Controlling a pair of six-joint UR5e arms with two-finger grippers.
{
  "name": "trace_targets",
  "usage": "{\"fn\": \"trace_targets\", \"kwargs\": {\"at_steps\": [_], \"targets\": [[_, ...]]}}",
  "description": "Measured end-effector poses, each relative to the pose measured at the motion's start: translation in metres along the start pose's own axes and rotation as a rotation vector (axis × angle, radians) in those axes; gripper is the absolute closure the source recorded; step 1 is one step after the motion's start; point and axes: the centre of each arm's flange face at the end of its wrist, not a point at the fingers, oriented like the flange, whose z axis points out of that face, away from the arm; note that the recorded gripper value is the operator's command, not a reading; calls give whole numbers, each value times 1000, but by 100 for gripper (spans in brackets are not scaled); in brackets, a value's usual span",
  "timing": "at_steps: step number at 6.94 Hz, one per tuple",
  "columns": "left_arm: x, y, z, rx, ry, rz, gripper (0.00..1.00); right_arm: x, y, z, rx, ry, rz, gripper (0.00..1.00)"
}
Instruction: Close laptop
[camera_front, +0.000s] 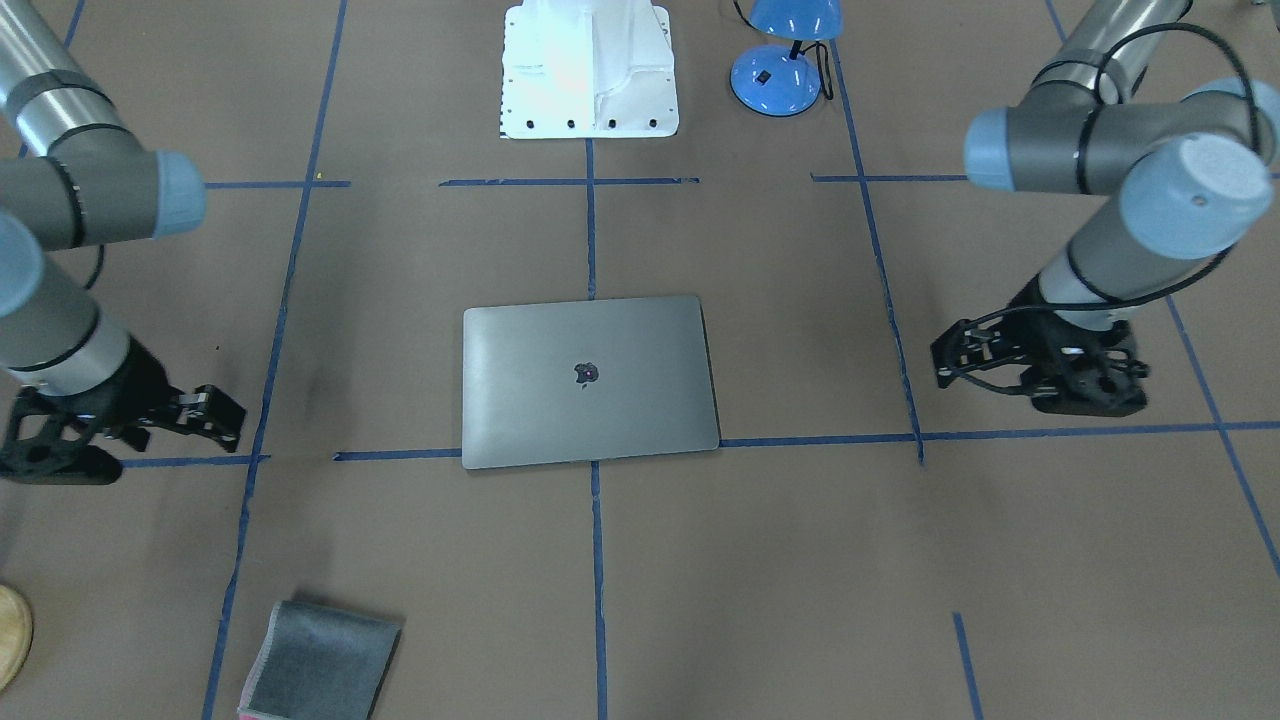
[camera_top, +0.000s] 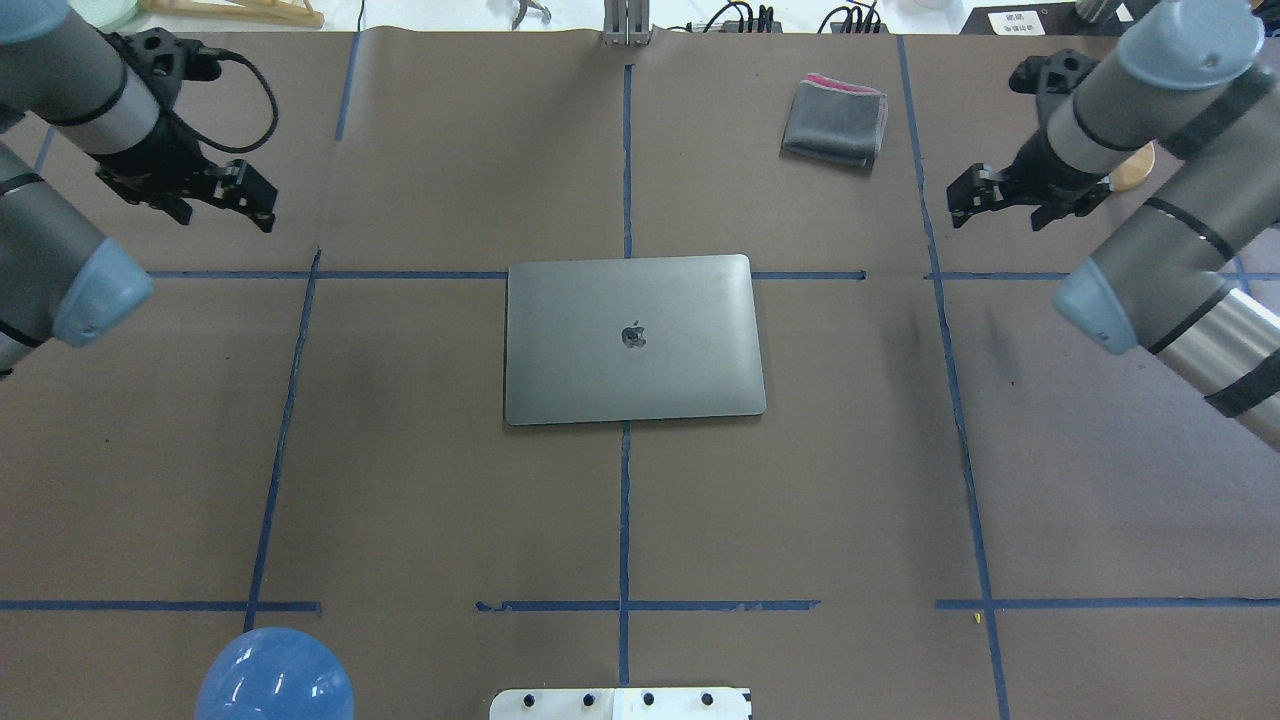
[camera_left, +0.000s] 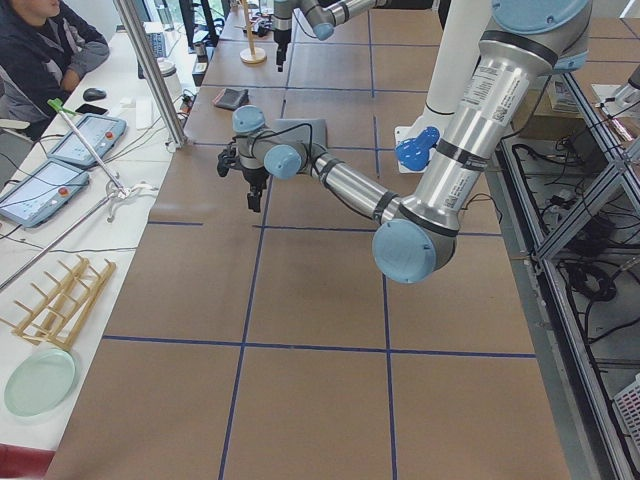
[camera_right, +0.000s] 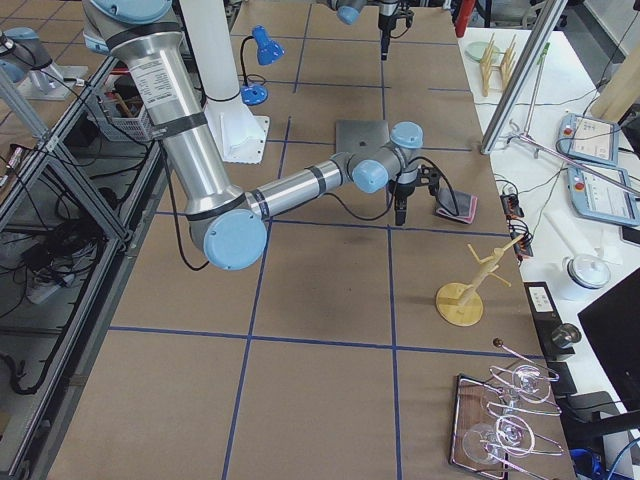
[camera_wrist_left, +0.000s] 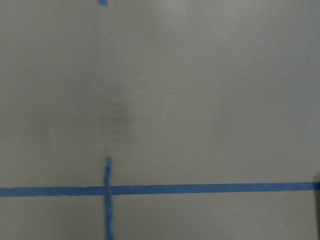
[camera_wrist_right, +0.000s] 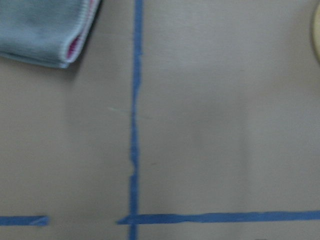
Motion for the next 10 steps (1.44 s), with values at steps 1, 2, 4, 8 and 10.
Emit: {"fn": "trace_targets", "kwargs": {"at_steps": [1,2,4,8,10], "targets": [[-66,14,-10,-13,-41,67,0,75,2,-16,-11,-3,-52,0],[-131,32,-20,-24,-59,90,0,149,13,-36,-12,-14,-86,0],[-233,82,-42,-45,16,-4,0,266,60,-60,-26,-43,-69,2],[-305,154,-35,-94,46,-127,0,322,128,-93,-82,-23,87,0],[-321,182,-19,-126,45,-158,0,322,133,-95,-86,-18,89,0]]}}
